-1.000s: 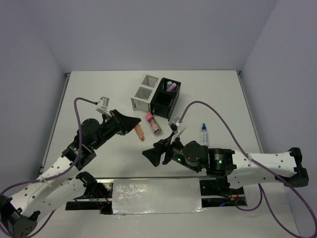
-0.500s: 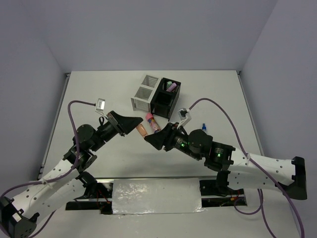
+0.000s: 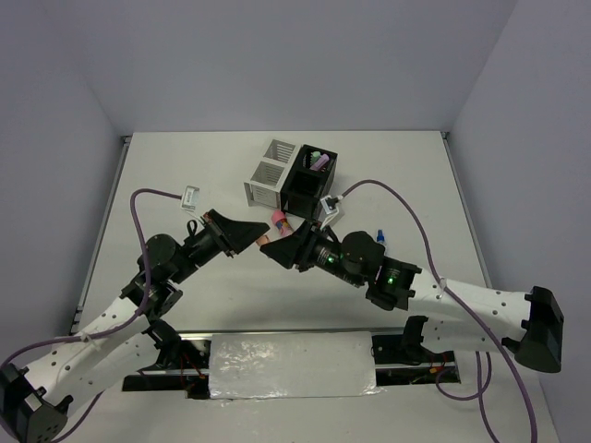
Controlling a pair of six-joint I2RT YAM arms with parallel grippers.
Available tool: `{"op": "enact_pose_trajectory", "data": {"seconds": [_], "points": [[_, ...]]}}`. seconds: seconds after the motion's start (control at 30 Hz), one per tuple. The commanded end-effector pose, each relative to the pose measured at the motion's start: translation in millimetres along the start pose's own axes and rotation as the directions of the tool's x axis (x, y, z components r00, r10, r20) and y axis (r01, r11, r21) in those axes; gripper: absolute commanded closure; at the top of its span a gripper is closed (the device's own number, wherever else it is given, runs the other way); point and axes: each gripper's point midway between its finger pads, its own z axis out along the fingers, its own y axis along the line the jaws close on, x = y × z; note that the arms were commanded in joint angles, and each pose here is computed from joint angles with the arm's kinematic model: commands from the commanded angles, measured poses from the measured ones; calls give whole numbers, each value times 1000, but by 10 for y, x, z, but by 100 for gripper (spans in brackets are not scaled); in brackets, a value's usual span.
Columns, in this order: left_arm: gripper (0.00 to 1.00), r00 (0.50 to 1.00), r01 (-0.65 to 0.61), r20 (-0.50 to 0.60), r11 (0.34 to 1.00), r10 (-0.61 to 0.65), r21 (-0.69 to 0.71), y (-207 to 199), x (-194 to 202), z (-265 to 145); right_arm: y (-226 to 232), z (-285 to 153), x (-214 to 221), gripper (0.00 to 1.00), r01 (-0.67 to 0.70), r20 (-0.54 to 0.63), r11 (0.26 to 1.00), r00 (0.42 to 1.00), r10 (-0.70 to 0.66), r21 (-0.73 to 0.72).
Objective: Sort the stationery into containers
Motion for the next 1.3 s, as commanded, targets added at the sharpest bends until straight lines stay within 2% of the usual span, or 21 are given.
{"op": "enact_pose_trajectory", "data": {"seconds": [0.0,0.27,0.37,0.4,0.5,0.53,0.6,0.63,0.77,0.9,1.07,1.27], "points": [[100,1000,4,-3,998,-3,57,-152,-6,-17,347,37,-260,49,0,60,993,998,7,-118],[100,1000,-7,-3,1000,7,9,-134,-51,11,461,207,-174,66,-29,-22,981,999,25,-189],[94,1000,-29,-5,999,28,-28,-147,-110,69,379,216,-138,75,-63,-38,977,998,57,-205],[93,999,-44,-3,998,44,-37,-139,-130,79,346,209,-111,83,-69,-46,977,997,61,-201],[75,998,-58,12,996,59,-61,-161,-202,99,309,194,-144,99,-63,-40,980,998,56,-187],[52,998,-67,10,995,68,-78,-167,-221,99,295,188,-151,100,-57,-37,982,998,51,-181],[22,995,-86,31,987,91,-133,-107,-296,95,258,163,-180,100,-47,-28,984,999,42,-170],[1,995,-89,23,980,95,-177,-82,-318,68,237,155,-186,100,-43,-27,985,999,39,-165],[1,993,-90,45,952,108,-294,-3,-438,-35,62,96,-236,100,-27,-8,994,1000,26,-105],[1,999,-27,36,957,39,-290,28,-337,-94,-85,93,-299,100,21,13,999,1000,-21,-29],[1,998,70,15,980,-69,-185,-56,-165,-47,87,158,-325,100,38,-1,995,999,-38,-89],[1,996,88,22,987,-86,-136,-31,-103,-5,367,193,-284,100,22,-43,978,999,-32,-207]]}}
